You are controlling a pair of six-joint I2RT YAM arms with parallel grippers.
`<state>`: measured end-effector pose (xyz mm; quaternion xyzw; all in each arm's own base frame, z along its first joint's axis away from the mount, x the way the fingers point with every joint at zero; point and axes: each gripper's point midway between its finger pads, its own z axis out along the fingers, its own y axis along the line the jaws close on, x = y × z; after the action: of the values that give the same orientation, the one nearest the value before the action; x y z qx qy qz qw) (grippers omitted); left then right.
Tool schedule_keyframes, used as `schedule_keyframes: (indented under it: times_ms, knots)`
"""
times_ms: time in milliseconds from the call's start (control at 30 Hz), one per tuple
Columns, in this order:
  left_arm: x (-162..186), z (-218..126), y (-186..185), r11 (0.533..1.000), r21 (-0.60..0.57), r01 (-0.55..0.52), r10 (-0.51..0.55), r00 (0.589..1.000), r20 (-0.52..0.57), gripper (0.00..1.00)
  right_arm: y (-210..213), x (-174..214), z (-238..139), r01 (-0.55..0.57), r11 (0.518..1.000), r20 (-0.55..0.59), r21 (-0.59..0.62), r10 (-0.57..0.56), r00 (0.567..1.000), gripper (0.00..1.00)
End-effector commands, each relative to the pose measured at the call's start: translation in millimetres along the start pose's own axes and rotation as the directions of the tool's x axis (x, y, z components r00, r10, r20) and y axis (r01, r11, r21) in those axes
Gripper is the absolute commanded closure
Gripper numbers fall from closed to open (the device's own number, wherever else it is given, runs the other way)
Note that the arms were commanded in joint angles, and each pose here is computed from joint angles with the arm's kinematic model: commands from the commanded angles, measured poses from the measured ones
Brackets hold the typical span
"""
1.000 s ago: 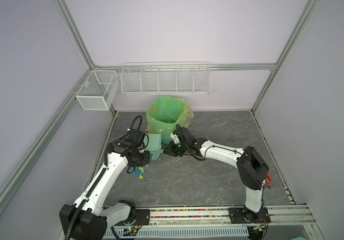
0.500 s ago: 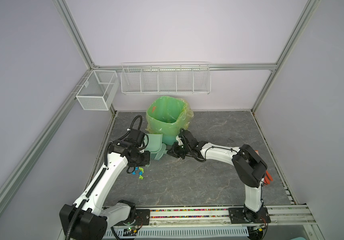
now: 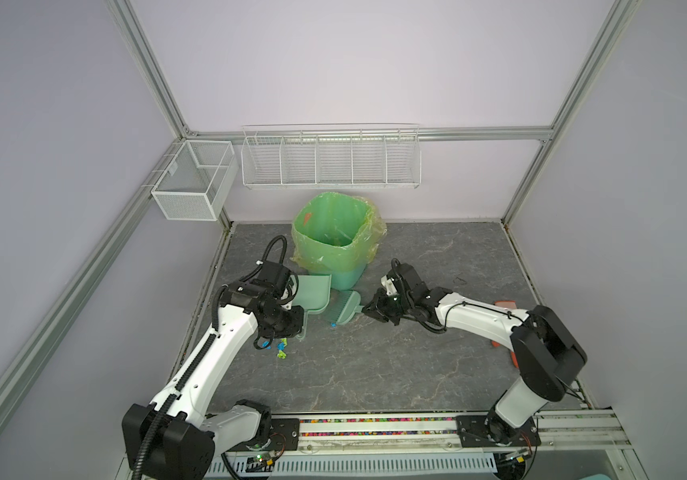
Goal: Sweep away the paper scraps from the table
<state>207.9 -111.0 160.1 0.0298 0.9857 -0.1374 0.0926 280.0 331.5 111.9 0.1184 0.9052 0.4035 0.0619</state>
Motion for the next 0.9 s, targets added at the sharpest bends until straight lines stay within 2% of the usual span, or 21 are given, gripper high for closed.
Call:
schedule_keyframes:
  times_ms: [0, 167, 267, 433, 567, 667, 733, 867]
  knots:
    - [4, 0, -9, 0.999, 0.040, -0.012, 0.011, 1.000, 0.015, 1.00, -38, 9, -24, -0.022, 0.993, -0.010, 0.119, 0.023, 1.000, 0.93]
    - [14, 15, -31, 0.997, 0.049, -0.052, 0.052, 0.999, -0.001, 1.00, -57, 15, -59, 0.022, 0.980, -0.045, 0.200, -0.014, 0.999, 0.93]
    - [17, 25, -43, 0.995, 0.084, -0.049, 0.049, 0.999, -0.006, 1.00, -54, 19, -77, 0.049, 0.979, -0.064, 0.196, -0.037, 0.997, 0.93]
    - [20, 31, -47, 0.996, 0.065, -0.058, 0.059, 0.998, -0.011, 1.00, -21, 16, -102, 0.126, 0.985, -0.064, 0.117, -0.119, 0.991, 0.93]
    - [24, 33, -48, 0.996, 0.057, -0.068, 0.070, 0.997, -0.029, 1.00, 4, 12, -123, 0.218, 0.970, -0.071, 0.109, -0.211, 0.975, 0.93]
    - [31, 33, -50, 0.995, 0.051, -0.082, 0.084, 0.995, -0.047, 1.00, 9, 1, -142, 0.287, 0.945, -0.068, 0.157, -0.280, 0.958, 0.93]
    - [38, 34, -53, 0.994, 0.054, -0.095, 0.099, 0.993, -0.061, 1.00, 5, -2, -151, 0.330, 0.924, -0.119, 0.194, -0.312, 0.943, 0.93]
    - [52, 37, -59, 0.990, 0.042, -0.137, 0.140, 0.985, -0.098, 1.00, -5, -15, -165, 0.451, 0.833, -0.225, 0.322, -0.396, 0.890, 0.93]
